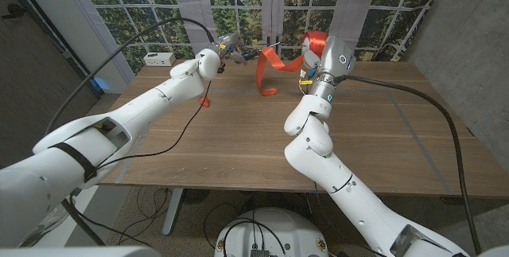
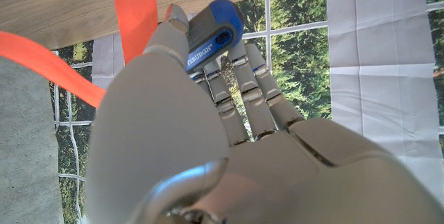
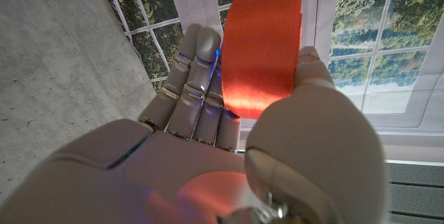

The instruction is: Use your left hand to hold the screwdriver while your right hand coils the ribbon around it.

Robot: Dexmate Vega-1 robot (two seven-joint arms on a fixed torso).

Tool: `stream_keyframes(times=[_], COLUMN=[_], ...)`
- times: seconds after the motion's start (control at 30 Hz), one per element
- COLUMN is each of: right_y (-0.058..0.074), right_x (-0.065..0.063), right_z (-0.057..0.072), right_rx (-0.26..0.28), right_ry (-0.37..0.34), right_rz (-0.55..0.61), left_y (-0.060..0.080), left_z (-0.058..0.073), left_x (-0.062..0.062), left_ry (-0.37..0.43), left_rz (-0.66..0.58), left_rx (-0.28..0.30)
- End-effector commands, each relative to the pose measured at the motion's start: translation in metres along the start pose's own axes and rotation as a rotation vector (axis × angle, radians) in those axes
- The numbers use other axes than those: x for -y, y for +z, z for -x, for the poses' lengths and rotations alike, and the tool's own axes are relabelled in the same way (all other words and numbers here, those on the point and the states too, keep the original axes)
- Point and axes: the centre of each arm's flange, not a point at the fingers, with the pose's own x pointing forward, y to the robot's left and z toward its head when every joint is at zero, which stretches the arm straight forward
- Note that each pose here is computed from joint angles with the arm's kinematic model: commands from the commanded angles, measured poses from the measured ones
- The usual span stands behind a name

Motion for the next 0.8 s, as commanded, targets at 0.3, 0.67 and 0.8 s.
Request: stream_keyframes(times=[0.3, 0.67, 0.8], right_y=[-0.042, -0.056, -0.059], right_x=[-0.046, -0.081, -0.09], right_z=[0.019, 0.021, 0.021], right_rx=[-0.101, -0.121, -0.133], right_ry=[0.168, 0.255, 0.259], right_rz=[0.029, 0.065, 0.083], left_y=[0.022, 0.028, 0.027], left_z=[-0.001, 0.004, 0.006], left_x=[-0.018, -0.021, -0.022], left_ry=[0.017, 0.012, 0.012], left_rz=[-0.021, -0.016, 0.0], left_rx=[0.044, 0.069, 0.072])
